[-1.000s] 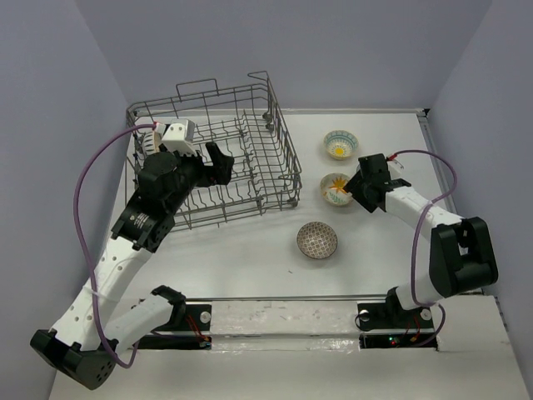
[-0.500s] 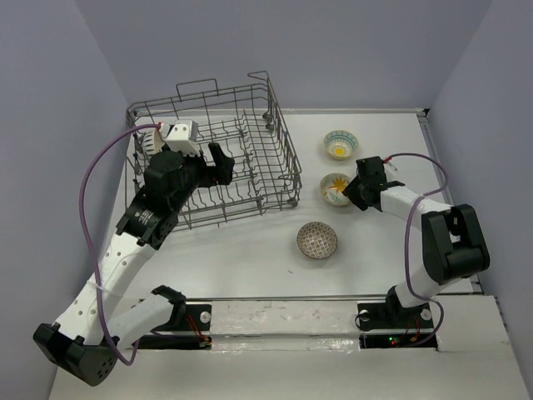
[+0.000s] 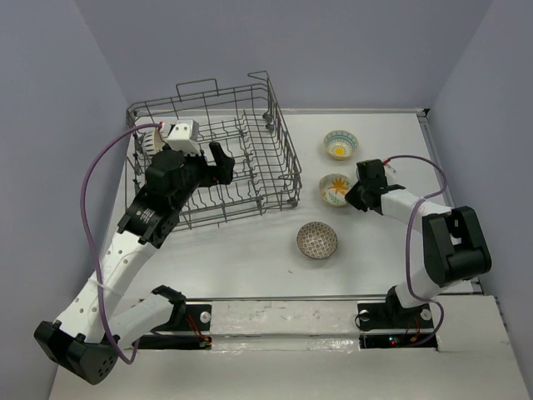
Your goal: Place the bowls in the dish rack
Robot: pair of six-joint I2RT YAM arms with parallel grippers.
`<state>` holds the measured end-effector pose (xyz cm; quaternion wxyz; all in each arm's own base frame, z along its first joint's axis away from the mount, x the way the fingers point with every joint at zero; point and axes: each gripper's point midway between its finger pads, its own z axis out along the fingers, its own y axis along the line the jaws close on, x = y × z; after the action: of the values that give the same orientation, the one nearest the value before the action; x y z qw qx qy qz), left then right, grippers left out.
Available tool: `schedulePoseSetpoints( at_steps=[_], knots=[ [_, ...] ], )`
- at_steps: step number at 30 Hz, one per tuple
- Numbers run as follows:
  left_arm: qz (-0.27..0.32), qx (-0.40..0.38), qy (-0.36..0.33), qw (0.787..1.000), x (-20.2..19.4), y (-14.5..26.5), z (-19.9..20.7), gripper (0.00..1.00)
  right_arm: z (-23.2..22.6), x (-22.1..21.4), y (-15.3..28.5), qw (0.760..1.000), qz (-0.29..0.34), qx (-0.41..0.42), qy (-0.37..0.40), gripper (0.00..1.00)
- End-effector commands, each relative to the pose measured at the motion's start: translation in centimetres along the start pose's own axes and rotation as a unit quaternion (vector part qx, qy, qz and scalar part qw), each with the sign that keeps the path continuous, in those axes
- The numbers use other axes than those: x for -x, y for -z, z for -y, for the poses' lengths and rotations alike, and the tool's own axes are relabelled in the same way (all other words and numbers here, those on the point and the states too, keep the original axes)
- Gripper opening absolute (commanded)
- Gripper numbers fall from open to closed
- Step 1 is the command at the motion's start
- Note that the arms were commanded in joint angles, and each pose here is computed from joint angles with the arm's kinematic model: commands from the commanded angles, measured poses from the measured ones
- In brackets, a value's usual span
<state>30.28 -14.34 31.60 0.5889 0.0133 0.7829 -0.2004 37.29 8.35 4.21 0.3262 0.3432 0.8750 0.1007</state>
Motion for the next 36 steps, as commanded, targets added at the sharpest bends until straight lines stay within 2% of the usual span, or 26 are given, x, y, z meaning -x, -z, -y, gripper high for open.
schedulePoseSetpoints(
  at_steps=[1,6,12,15,18,23,30,31,36],
  knots=[
    [0.012,-0.004,0.007,1.000,0.7,-0.2,0.3,0.99,-1.0,1.8,2.5,0.999,0.027,0.028,0.005,0.01],
    [0.011,-0.012,0.015,1.000,1.0,-0.3,0.7,0.99,-2.2,3.9,6.6,0.996,0.058,0.061,0.011,0.01],
    [0.012,-0.029,0.028,0.999,1.8,-0.3,1.7,0.99,-4.8,8.3,13.6,0.986,0.117,0.110,0.034,0.01],
    [0.011,-0.053,0.035,0.998,2.5,-0.2,2.9,0.99,-8.1,10.8,18.1,0.976,0.140,0.160,0.051,0.01],
    [0.011,-0.080,0.041,0.996,3.3,0.2,4.1,0.99,-10.8,11.0,21.1,0.969,0.145,0.181,0.085,0.01],
    [0.014,-0.123,0.051,0.991,4.4,1.2,5.9,0.99,-15.9,9.8,24.4,0.955,0.162,0.213,0.131,0.01],
    [0.016,-0.161,0.060,0.985,5.1,2.7,7.3,0.99,-22.4,6.7,26.6,0.937,0.160,0.252,0.181,0.01],
    [0.014,-0.168,0.062,0.984,5.0,2.8,7.5,0.99,-23.1,5.6,25.8,0.937,0.150,0.247,0.196,0.01],
    [0.007,-0.144,0.067,0.987,4.4,2.1,6.7,0.98,-26.4,2.0,26.8,0.926,0.146,0.261,0.232,0.01]
  ],
)
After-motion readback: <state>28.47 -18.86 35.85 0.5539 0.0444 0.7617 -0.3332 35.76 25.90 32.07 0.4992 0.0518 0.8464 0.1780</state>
